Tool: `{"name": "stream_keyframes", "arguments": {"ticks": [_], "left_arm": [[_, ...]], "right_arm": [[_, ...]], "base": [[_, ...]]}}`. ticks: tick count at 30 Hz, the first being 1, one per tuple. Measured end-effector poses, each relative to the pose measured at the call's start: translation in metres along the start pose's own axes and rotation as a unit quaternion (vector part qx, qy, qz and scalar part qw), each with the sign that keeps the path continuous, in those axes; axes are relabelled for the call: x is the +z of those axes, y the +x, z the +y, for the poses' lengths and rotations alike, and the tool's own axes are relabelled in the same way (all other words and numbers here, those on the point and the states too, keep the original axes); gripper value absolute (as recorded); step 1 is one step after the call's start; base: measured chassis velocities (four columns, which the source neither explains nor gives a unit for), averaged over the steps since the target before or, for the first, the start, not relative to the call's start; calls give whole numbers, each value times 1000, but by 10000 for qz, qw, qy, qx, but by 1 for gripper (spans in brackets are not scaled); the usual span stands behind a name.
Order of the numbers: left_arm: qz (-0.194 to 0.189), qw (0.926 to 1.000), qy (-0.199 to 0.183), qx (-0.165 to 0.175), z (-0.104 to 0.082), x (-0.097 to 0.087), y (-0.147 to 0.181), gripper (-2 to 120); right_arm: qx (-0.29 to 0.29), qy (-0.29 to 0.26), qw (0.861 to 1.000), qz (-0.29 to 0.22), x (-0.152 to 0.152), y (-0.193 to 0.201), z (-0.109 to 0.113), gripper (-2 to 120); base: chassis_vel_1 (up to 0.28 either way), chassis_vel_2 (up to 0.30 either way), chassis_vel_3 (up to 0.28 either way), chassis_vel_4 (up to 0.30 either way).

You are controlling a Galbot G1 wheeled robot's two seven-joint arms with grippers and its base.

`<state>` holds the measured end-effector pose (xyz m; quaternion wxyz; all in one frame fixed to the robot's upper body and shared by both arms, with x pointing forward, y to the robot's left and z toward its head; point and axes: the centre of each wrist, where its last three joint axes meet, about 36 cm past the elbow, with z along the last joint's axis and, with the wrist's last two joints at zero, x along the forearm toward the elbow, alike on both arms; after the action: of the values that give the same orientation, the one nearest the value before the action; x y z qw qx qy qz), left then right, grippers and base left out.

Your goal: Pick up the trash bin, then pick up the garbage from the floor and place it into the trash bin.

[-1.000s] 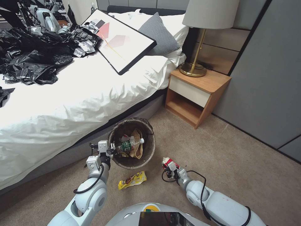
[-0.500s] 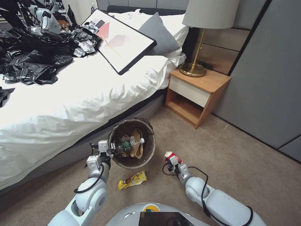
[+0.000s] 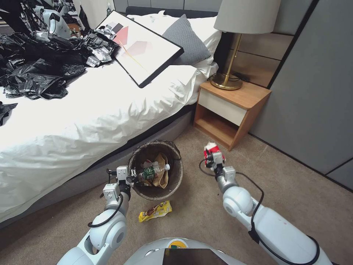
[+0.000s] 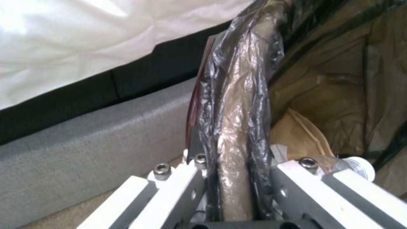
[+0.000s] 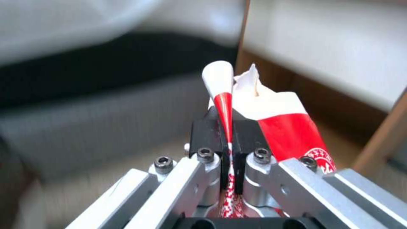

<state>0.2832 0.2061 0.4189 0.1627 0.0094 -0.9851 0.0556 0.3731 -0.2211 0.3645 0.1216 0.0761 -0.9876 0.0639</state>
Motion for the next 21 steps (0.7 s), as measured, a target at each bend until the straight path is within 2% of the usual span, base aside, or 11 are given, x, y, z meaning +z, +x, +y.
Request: {"name": "stream_keyframes", "arguments": {"ticks": [2, 5, 6, 9, 14, 17, 20, 21], "left_arm": [[17, 10000, -8, 1, 0, 1, 0, 0], [61, 10000, -34, 14, 0, 3, 2, 0], [61, 10000, -34, 14, 0, 3, 2, 0], [112, 9999, -93, 28, 1, 6, 2, 0], [148, 9998, -113, 34, 1, 8, 2, 0], [191, 9997, -121, 54, 0, 10, 1, 0], [190, 9997, -117, 59, -1, 10, 1, 0], [194, 9997, -118, 62, -2, 10, 0, 0]], "right_arm": [[72, -64, 9998, -164, -12, 1, -1, 0], [153, -373, 9944, -975, -66, 13, -4, 0], [153, -373, 9944, -975, -66, 13, -4, 0], [-272, -733, 9768, -1995, -131, 31, -8, 0], [-675, -832, 9664, -2335, -151, 40, -7, 0], [-1452, -928, 9466, -2725, -168, 50, 1, 0], [-1740, -981, 9393, -2789, -170, 52, 5, 0], [-2035, -1058, 9317, -2817, -172, 53, 9, 0]], "base": [[0, 0, 0, 0], [0, 0, 0, 0], [0, 0, 0, 0], [0, 0, 0, 0], [0, 0, 0, 0], [0, 0, 0, 0], [0, 0, 0, 0], [0, 0, 0, 0]]}}
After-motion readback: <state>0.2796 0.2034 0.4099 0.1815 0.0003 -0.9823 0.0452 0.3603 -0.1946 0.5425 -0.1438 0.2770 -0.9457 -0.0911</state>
